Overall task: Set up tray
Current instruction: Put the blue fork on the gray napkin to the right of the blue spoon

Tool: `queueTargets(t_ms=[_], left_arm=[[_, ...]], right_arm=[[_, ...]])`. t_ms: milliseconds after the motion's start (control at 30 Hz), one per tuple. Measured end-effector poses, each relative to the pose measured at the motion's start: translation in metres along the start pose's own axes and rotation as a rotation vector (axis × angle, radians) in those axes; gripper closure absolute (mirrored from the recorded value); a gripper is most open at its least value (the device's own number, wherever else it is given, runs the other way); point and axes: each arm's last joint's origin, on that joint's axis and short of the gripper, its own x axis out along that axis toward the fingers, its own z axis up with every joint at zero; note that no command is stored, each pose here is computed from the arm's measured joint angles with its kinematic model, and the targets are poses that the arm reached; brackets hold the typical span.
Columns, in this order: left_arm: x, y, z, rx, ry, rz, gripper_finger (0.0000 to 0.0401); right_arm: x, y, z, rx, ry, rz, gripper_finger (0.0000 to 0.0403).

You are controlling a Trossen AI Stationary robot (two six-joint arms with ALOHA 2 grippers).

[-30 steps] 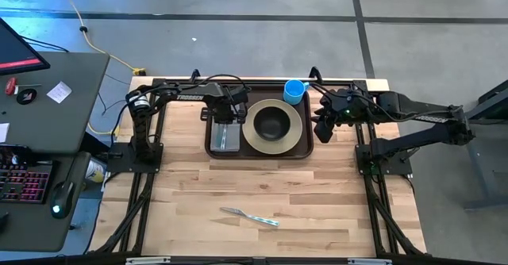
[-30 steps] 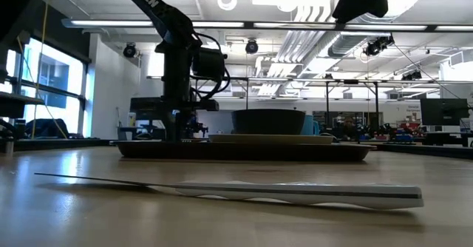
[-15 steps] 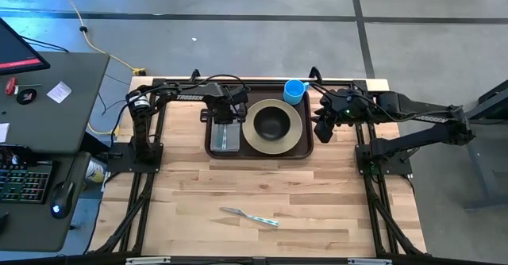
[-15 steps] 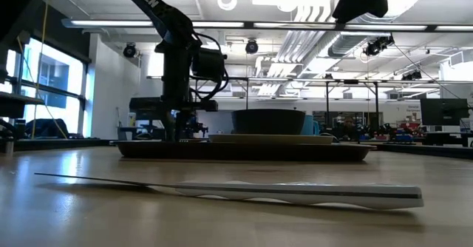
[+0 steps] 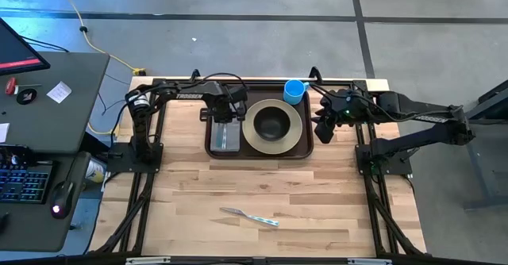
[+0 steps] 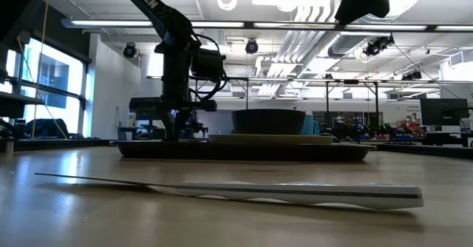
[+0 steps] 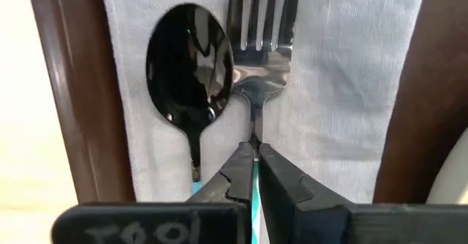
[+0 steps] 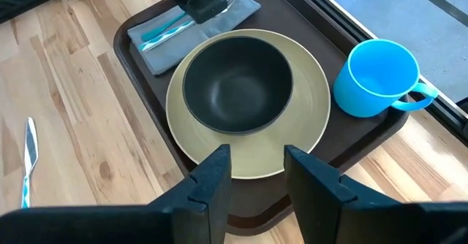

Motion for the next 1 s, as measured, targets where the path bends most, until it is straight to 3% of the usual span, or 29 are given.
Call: queueTargets(t_ms=[1000], left_arm=[[0.0002,0.0026,0.0050,-0.015,0.046,-0.022,0.0348]], right_arm=[[0.0000,0.0001,-0.0001,0.007,0.002,0.003,0.0284]])
